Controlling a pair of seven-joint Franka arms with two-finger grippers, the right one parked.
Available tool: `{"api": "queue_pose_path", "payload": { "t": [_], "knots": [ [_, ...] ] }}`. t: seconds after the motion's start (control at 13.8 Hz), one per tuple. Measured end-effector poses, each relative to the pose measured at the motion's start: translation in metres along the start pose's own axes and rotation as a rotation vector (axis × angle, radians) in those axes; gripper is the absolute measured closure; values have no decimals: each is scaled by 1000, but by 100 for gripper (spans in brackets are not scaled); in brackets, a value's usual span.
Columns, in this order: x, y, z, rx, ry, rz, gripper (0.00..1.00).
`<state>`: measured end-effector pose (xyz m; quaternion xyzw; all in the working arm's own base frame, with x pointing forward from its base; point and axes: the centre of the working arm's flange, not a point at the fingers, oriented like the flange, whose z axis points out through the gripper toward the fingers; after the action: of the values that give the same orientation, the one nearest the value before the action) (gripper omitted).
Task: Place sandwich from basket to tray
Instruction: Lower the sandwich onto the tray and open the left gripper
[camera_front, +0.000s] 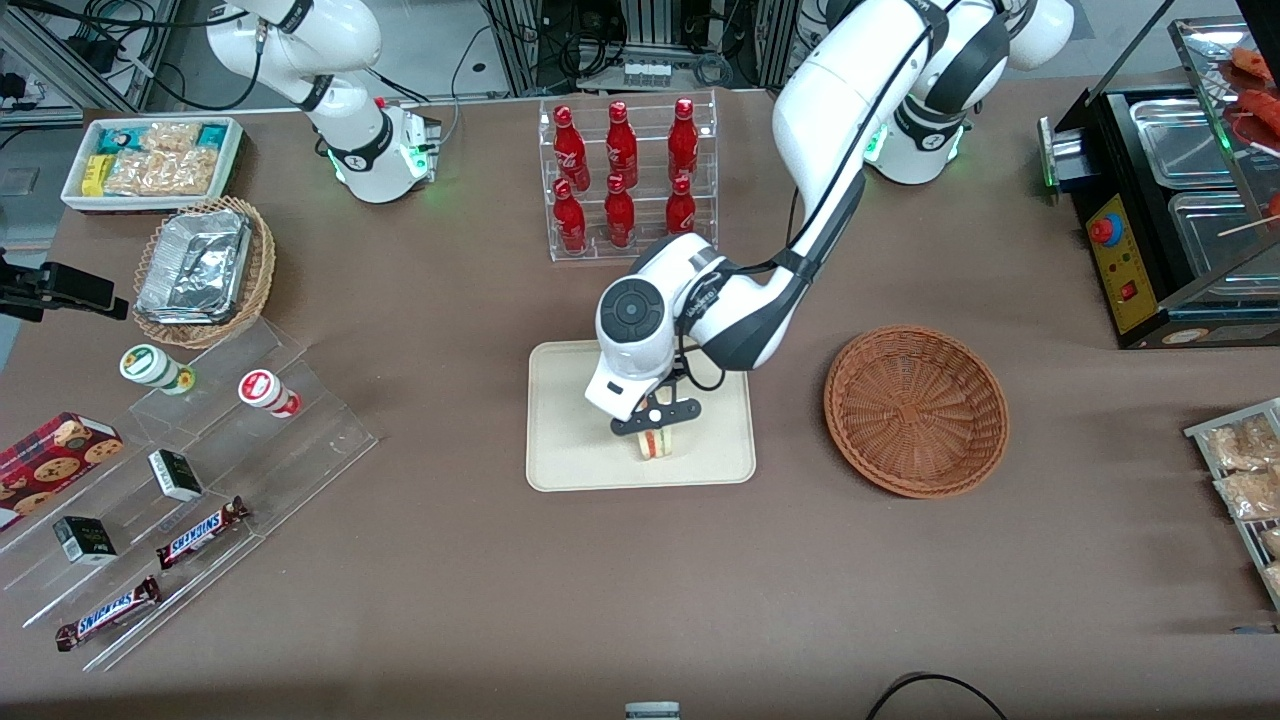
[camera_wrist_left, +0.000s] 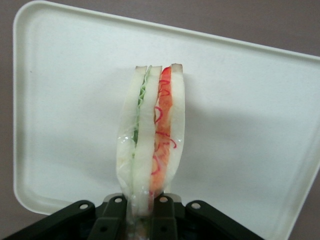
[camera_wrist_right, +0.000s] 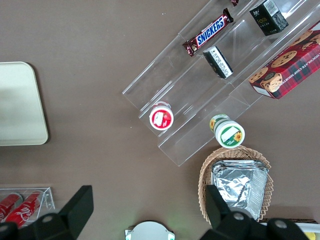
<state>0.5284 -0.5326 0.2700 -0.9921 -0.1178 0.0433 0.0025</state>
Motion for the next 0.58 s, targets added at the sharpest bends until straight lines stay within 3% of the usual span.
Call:
{"api": "queue_pose_path", "payload": {
  "t": [0.22, 0.58],
  "knots": [
    [-4, 7, 5, -18, 16, -27, 85],
    [-4, 8, 26, -6, 26, -41, 85]
  ]
}}
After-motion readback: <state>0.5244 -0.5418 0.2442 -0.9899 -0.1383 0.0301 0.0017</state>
